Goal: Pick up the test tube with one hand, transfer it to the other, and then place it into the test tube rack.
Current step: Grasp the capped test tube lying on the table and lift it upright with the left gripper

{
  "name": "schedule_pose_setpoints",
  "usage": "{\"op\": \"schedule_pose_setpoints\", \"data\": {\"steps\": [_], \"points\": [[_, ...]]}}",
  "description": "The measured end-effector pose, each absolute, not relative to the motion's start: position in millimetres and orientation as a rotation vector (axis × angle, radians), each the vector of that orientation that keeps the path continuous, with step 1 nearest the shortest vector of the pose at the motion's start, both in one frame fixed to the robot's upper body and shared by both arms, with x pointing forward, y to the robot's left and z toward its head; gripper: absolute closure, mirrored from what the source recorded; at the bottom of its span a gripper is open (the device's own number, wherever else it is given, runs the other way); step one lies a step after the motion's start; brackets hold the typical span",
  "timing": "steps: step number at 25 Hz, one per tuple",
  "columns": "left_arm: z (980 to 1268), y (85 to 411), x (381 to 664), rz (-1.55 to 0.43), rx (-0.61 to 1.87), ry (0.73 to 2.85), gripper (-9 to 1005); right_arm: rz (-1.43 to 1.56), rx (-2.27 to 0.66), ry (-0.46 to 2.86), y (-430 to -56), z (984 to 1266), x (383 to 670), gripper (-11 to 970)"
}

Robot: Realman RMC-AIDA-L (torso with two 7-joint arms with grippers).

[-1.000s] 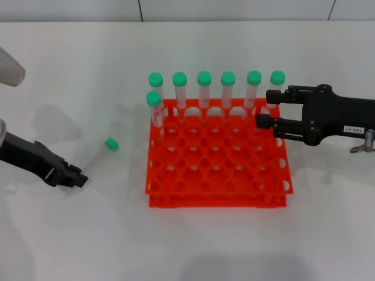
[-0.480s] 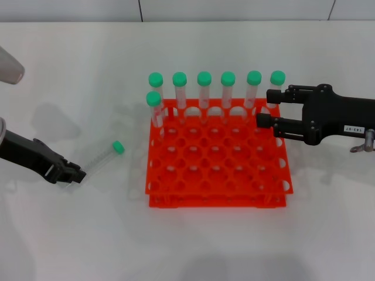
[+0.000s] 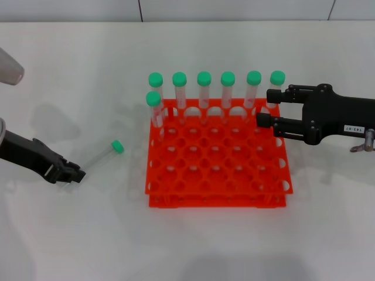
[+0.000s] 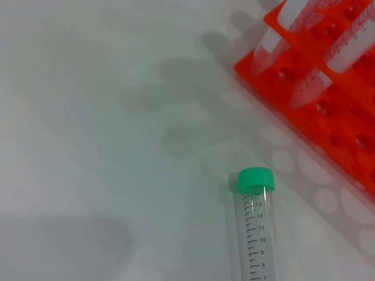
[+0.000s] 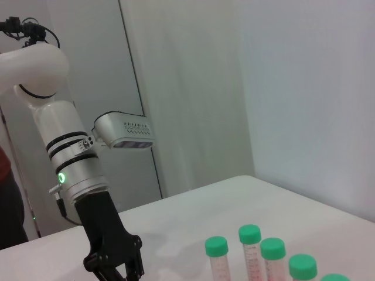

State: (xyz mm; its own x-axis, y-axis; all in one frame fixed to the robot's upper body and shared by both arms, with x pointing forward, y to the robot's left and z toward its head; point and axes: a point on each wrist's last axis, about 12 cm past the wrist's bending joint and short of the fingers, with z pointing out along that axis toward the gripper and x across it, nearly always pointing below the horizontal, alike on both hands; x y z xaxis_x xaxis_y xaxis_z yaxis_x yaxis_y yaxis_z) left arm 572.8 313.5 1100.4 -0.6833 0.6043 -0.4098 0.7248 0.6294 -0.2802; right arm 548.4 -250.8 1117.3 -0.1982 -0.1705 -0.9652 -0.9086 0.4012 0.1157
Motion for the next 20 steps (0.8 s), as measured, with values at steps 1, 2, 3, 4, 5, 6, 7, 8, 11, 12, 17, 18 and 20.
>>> {"op": "schedule_pose_setpoints", "data": {"steps": [1,2,3,4,5,6,7,8,11,12,17,18,20], "points": [[1100.4,313.5,572.8,-0.622,1.078,2.576,823,0.91,-0.967,1.643,-250.8,1117.3,548.4,386],[1100.4,313.5,572.8,-0.622,1.078,2.576,823,0.91,-0.966,1.643,-250.9,1117.4,548.4,386],[1100.3,313.5,572.8,-0.622,1.08,2.576,823,0.91,-0.966,1.643,-250.8,1117.4,548.5,386],[1100.3,313.5,572.8,-0.622,1.08,2.576,822,0.91,-0.965,1.643,-250.9,1117.4,548.6,387],[1099.9,313.1,572.7,-0.622,1.084,2.576,822,0.908,-0.964,1.643,-250.9,1117.4,548.7,387],[1099.6,312.9,572.8,-0.623,1.085,2.576,822,0.907,-0.963,1.644,-251.0,1117.3,548.9,387],[1099.4,312.7,573.0,-0.625,1.086,2.577,822,0.905,-0.962,1.645,-251.1,1117.3,549.1,387],[1099.2,312.5,573.1,-0.627,1.087,2.579,822,0.903,-0.961,1.646,-251.2,1117.2,549.3,387],[1098.9,312.3,573.4,-0.63,1.089,2.581,821,0.901,-0.959,1.646,-251.3,1117.2,549.6,387],[1099.0,312.4,573.4,-0.631,1.088,2.58,821,0.9,-0.959,1.646,-251.4,1117.2,549.6,387],[1102.3,314.8,575.3,-0.632,1.07,2.564,820,0.899,-0.959,1.644,-251.4,1117.3,549.7,387],[1103.7,315.5,576.2,-0.633,1.066,2.557,820,0.898,-0.959,1.645,-251.4,1117.3,549.7,387],[1108.8,317.2,578.9,-0.646,1.051,2.525,820,0.898,-0.958,1.644,-251.5,1117.4,549.9,387]]}}
